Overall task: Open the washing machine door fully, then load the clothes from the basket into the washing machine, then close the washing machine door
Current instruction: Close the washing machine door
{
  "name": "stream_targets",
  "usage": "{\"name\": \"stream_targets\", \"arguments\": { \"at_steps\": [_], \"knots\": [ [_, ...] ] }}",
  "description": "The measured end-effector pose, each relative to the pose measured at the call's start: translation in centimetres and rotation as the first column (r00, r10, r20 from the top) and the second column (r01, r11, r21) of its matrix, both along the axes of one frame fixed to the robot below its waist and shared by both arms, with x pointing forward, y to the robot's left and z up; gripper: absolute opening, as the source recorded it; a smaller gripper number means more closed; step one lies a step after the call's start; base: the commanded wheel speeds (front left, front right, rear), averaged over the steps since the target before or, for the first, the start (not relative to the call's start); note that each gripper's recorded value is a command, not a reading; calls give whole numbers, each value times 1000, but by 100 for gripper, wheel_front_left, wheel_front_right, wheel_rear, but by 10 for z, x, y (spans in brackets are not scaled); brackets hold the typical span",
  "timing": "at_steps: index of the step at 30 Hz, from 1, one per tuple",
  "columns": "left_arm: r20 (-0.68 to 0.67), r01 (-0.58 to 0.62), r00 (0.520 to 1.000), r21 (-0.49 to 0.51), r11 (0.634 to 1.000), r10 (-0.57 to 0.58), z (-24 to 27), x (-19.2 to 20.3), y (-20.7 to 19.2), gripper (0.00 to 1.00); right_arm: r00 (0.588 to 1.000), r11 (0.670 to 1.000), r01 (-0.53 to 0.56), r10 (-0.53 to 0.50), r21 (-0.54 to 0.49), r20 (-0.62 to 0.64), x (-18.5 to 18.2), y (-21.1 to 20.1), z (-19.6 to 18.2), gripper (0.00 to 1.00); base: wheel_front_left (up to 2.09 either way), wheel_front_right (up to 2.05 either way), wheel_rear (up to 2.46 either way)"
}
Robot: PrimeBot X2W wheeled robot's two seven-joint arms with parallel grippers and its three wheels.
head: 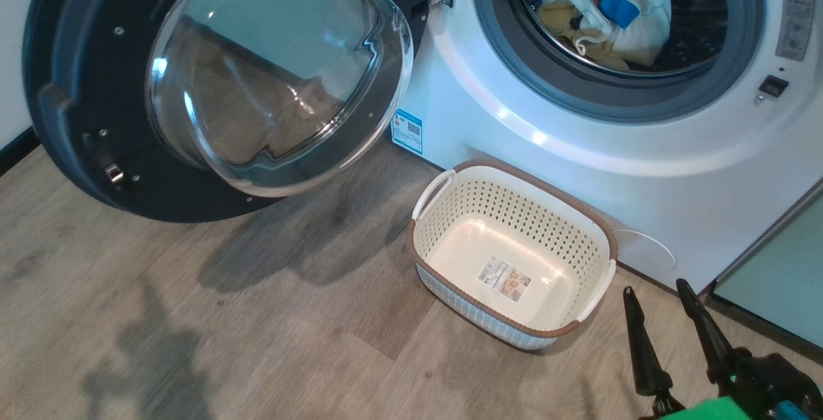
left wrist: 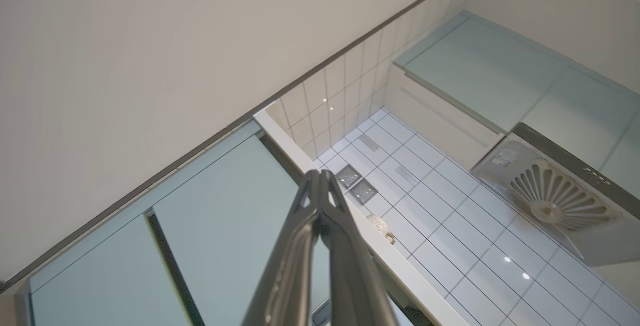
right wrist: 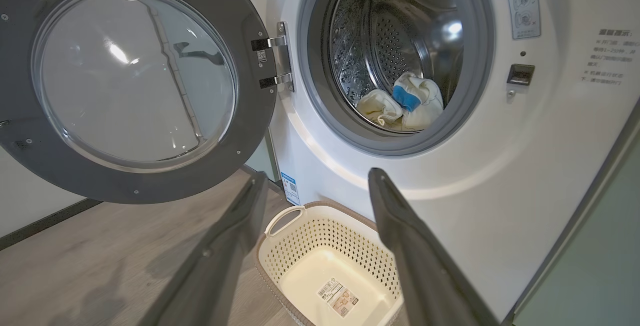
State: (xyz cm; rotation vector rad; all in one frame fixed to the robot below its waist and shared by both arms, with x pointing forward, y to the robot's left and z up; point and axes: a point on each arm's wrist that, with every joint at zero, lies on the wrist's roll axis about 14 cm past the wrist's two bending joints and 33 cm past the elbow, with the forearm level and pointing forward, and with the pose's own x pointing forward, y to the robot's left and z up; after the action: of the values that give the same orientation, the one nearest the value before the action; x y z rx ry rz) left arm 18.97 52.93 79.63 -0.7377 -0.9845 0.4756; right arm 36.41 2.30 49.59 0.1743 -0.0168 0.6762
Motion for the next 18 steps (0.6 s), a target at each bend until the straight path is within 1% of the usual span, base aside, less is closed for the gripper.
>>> {"name": "stream_targets", "arguments": {
  "at_steps": [1, 2, 4, 7, 9, 12, 18],
  "knots": [
    [-8, -3, 1000, -32, 999, 3, -5, 1, 9, 0, 1000, 1000, 1, -1, -1, -2, 0, 0, -1, 100, 0, 0, 0],
    [-20, 1, 1000, -98, 995, -3, -15, 4, 23, 0, 1000, 1000, 3, -3, -6, -7, 1, -1, -3, 100, 0, 0, 0],
    [-64, -4, 998, -160, 987, -6, -31, 10, 35, 0, 1000, 1000, 6, -6, -7, -14, 2, -2, -6, 100, 0, 0, 0],
    [-124, -28, 992, -284, 958, -8, -68, 16, 50, 0, 1000, 1000, 5, -5, -9, -25, 4, -2, -10, 100, 0, 0, 0],
    [-168, -33, 986, -348, 937, -27, -93, 22, 55, 0, 1000, 1000, 5, -5, -13, -27, 5, -3, -12, 100, 0, 0, 0],
    [-223, -22, 972, -390, 920, -71, -114, 35, 54, 0, 1000, 1000, 7, -7, -23, -24, 9, -6, -14, 100, 0, 0, 0],
    [-298, 43, 938, -410, 911, -179, -136, 68, 43, 0, 999, 999, 18, -19, -29, -30, 16, -10, -19, 100, 0, 0, 0]
  ]
}}
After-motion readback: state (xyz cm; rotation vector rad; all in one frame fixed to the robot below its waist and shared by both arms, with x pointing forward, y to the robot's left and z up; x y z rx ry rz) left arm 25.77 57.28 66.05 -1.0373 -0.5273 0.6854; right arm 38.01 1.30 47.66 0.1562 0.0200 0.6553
